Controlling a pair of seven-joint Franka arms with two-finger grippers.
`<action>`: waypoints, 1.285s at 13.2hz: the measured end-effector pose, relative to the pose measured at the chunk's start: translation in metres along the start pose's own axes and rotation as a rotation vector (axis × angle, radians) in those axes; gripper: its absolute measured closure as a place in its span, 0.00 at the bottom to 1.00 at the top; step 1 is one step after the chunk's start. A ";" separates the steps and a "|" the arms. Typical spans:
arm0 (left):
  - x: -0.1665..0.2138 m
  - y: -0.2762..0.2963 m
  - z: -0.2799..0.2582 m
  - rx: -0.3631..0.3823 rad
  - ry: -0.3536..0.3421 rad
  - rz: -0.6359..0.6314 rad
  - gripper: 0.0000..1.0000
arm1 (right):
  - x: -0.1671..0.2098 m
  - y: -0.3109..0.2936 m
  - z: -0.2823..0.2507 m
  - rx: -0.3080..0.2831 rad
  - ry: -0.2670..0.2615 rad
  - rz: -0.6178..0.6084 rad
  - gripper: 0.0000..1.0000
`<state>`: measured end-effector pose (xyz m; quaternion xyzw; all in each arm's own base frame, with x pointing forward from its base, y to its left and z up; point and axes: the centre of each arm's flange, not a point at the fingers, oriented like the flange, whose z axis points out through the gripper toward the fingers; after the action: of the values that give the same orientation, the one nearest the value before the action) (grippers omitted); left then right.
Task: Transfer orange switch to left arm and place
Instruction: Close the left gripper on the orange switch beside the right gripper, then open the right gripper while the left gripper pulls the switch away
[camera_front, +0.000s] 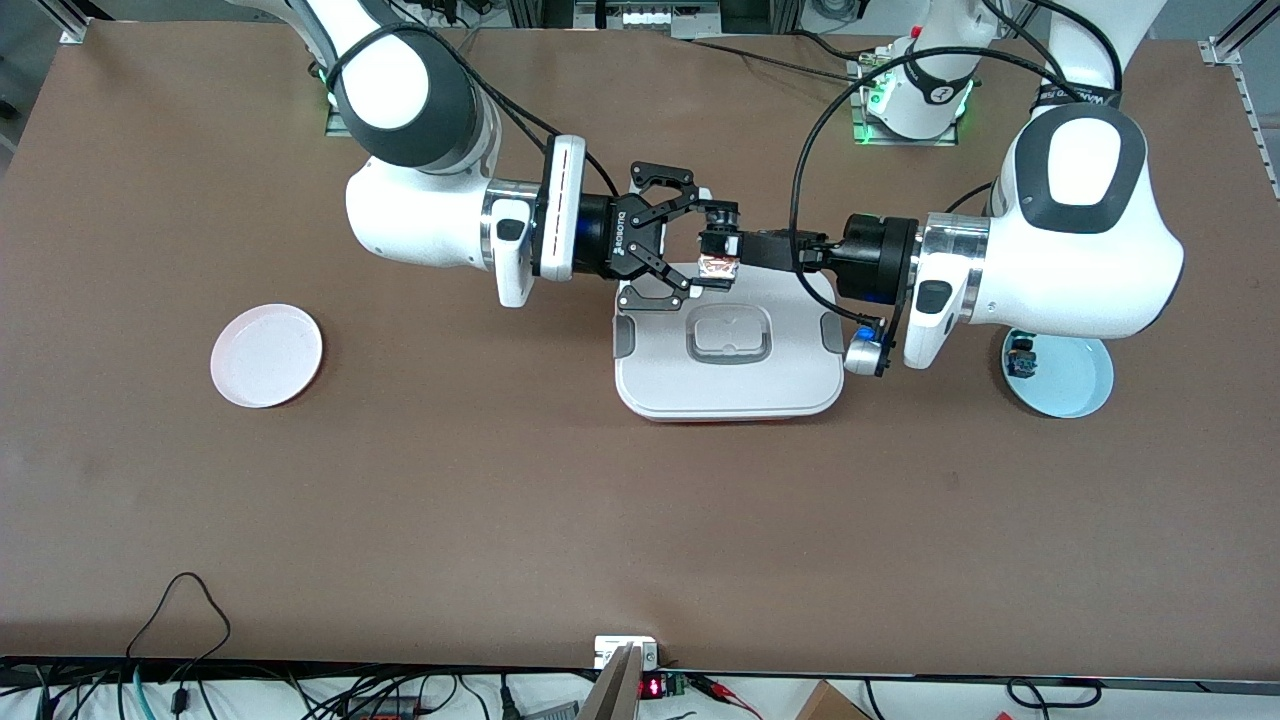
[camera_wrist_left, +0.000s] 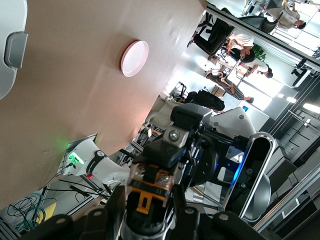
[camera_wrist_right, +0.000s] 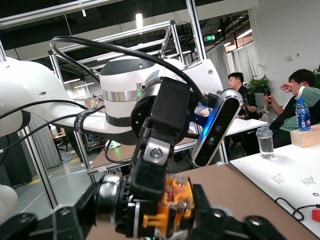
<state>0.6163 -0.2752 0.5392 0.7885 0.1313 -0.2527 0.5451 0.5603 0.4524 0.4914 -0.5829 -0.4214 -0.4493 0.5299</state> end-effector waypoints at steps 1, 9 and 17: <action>0.000 0.000 0.000 0.001 -0.001 -0.002 0.65 | -0.001 -0.001 0.002 0.003 -0.002 0.001 0.01; 0.005 -0.011 -0.039 -0.009 -0.013 -0.024 0.67 | -0.003 0.000 0.001 -0.003 -0.005 0.002 0.00; 0.013 -0.116 -0.193 0.335 0.061 -0.092 0.67 | -0.016 0.034 -0.076 -0.024 -0.003 0.044 0.00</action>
<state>0.6211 -0.0544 0.4940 0.8688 0.1398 -0.2718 0.3895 0.5835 0.3735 0.4709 -0.5990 -0.4040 -0.4416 0.5319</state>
